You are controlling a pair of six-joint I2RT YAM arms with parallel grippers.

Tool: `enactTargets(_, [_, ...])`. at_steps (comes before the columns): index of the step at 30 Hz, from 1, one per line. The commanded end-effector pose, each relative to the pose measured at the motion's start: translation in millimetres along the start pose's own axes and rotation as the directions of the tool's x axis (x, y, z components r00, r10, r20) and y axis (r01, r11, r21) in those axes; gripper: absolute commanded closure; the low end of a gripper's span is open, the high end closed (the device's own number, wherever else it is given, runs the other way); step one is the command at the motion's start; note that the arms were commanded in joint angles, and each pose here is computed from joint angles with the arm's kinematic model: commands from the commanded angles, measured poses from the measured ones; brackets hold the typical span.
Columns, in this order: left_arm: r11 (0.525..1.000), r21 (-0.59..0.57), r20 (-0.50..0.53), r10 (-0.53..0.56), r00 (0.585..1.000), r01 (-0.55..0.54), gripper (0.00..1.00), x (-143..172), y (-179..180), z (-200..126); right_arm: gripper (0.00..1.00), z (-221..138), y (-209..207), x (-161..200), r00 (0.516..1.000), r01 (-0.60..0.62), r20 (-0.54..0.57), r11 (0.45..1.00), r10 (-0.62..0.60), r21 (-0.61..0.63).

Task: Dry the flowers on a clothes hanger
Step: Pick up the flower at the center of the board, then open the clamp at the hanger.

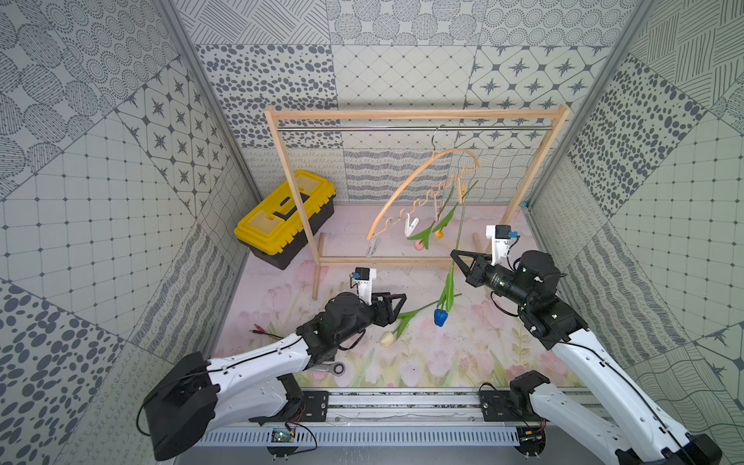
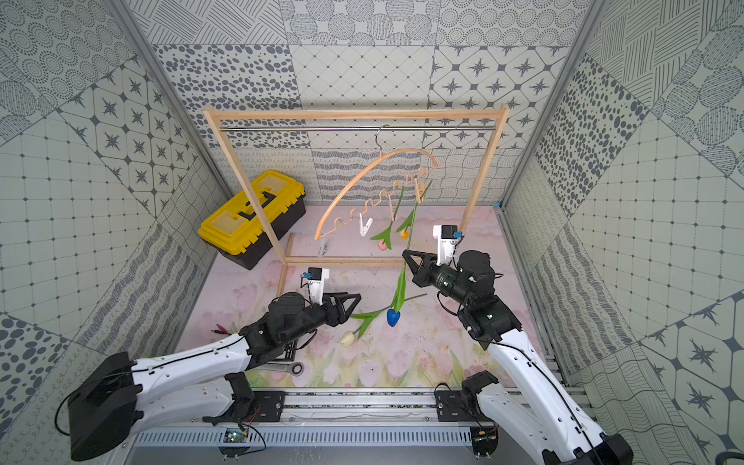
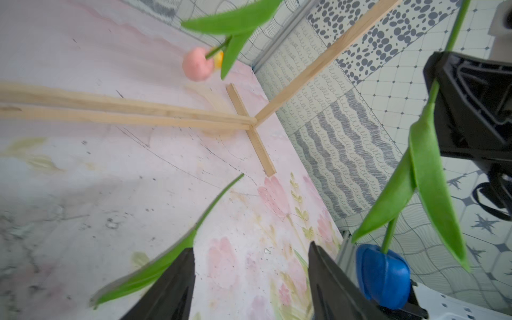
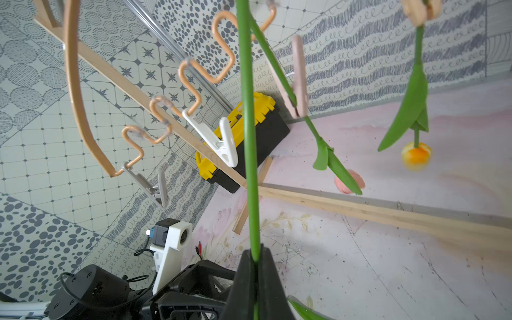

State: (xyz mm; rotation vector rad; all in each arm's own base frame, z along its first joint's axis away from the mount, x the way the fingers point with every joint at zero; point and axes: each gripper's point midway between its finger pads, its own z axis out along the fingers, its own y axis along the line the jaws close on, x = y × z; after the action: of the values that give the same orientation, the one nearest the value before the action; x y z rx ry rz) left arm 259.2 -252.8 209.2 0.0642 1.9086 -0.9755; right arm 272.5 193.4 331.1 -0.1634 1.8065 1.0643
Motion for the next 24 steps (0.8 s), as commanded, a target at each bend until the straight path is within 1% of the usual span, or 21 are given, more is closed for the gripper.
enactTargets(1, [0.907,-0.372,0.057,0.236,0.97,-0.199,0.24,-60.4,65.1,-43.7,1.0,5.3,33.4,-21.9,0.993,0.107,0.053,0.988,-0.102,-0.111])
enactTargets(3, [0.891,-0.419,0.043,0.215,0.976,-0.177,0.23,-81.4,75.4,-54.5,1.0,13.2,41.2,-22.5,0.992,0.125,0.04,0.983,-0.121,-0.132])
enactTargets(4, [0.881,-0.441,0.035,0.207,0.978,-0.17,0.23,-86.8,79.8,-58.4,1.0,16.5,42.3,-23.8,0.991,0.131,0.037,0.983,-0.127,-0.127])
enactTargets(6, [0.876,-0.448,0.03,0.217,0.976,-0.181,0.22,-98.1,79.6,-62.5,1.0,23.7,43.2,-25.7,0.99,0.138,0.028,0.982,-0.136,-0.128])
enactTargets(8, [0.884,-0.428,0.048,0.229,0.972,-0.187,0.2,-110.4,73.8,-63.3,1.0,30.3,40.7,-28.0,0.991,0.136,0.023,0.984,-0.135,-0.118])
enactTargets(9, [0.899,-0.394,0.06,0.233,0.971,-0.192,0.19,-117.8,67.2,-60.7,1.0,33.9,39.8,-28.5,0.99,0.138,0.017,0.984,-0.137,-0.116])
enactTargets(11, [0.934,-0.284,0.065,0.244,0.968,-0.217,0.18,-131.0,48.3,-50.0,1.0,41.8,38.1,-29.1,0.991,0.136,-0.002,0.984,-0.137,-0.114])
enactTargets(13, [0.964,-0.096,0.077,0.255,0.964,-0.248,0.17,-144.0,21.7,-35.9,1.0,49.0,37.5,-30.1,0.99,0.135,-0.016,0.984,-0.138,-0.115])
enactTargets(14, [0.967,0.003,0.083,0.255,0.963,-0.257,0.16,-150.5,11.0,-29.1,1.0,52.3,36.8,-29.5,0.99,0.133,-0.028,0.984,-0.137,-0.115])
enactTargets(17, [0.96,0.163,0.128,0.21,0.969,-0.229,0.16,-183.3,4.6,-16.6,1.0,59.5,36.8,-32.1,0.989,0.133,-0.046,0.984,-0.139,-0.117])
enactTargets(19, [0.938,0.275,0.131,0.181,0.975,-0.212,0.18,-199.3,0.0,-8.6,1.0,63.4,35.2,-33.4,0.988,0.131,-0.062,0.985,-0.139,-0.113])
enactTargets(21, [0.885,0.408,0.104,0.199,0.974,-0.224,0.21,-204.0,-17.1,0.7,1.0,66.3,30.4,-33.5,0.988,0.125,-0.074,0.986,-0.133,-0.108])
enactTargets(23, [0.824,0.521,0.046,0.236,0.971,-0.225,0.23,-194.1,-37.3,11.9,1.0,69.3,23.9,-32.6,0.988,0.118,-0.087,0.988,-0.126,-0.095])
enactTargets(24, [0.807,0.543,0.008,0.271,0.962,-0.232,0.23,-182.6,-43.7,20.4,1.0,70.8,21.3,-31.9,0.988,0.117,-0.092,0.989,-0.125,-0.091])
